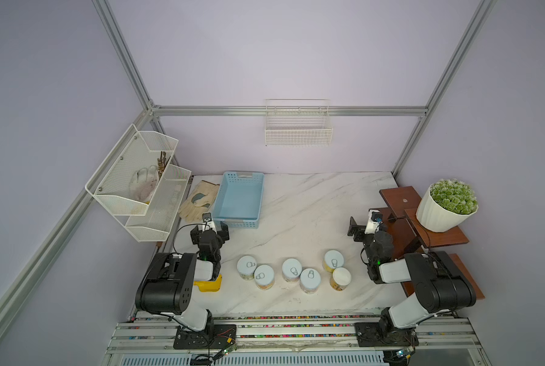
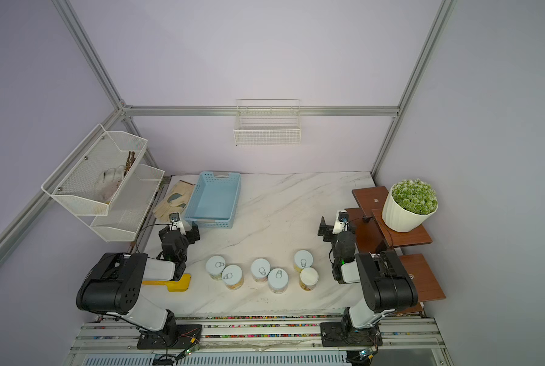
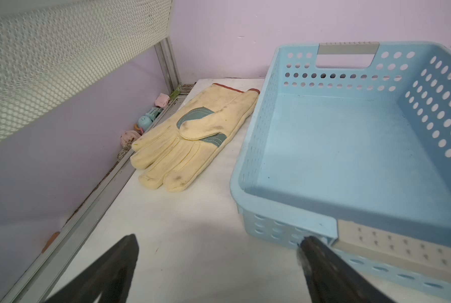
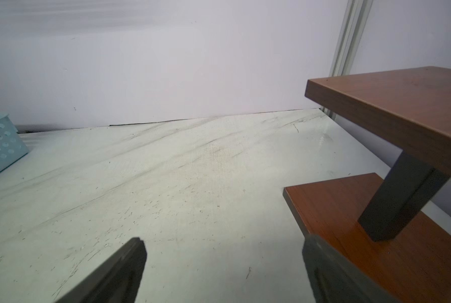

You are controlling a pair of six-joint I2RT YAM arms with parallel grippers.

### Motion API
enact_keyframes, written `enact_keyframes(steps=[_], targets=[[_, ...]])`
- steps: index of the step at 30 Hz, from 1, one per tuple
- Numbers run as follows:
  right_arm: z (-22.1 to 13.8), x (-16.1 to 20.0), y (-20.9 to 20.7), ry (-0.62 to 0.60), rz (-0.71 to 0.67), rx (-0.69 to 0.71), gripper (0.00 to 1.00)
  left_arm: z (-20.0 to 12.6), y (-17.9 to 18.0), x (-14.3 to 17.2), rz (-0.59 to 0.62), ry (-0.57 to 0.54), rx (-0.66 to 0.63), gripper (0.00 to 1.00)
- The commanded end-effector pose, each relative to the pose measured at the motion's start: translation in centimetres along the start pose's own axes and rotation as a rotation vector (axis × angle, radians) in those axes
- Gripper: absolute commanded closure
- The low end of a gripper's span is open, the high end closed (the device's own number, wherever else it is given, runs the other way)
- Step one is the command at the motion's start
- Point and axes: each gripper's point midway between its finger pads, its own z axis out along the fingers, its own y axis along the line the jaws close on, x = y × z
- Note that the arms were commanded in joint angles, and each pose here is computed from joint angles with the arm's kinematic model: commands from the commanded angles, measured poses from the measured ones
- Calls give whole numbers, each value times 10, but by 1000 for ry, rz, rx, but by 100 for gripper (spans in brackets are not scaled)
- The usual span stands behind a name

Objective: Put the canned food in the basket
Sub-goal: Move the basket to the center of the board.

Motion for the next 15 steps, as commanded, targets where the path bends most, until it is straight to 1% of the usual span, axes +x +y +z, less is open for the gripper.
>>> enact_keyframes(steps=[1,15], targets=[[1,-3,0,-12,-4,-2,1,1,2,-13,-27,-40,-7,0],[1,-3,-1,-12,2,4,1,1,2,-13,-28,-40,-7,0]])
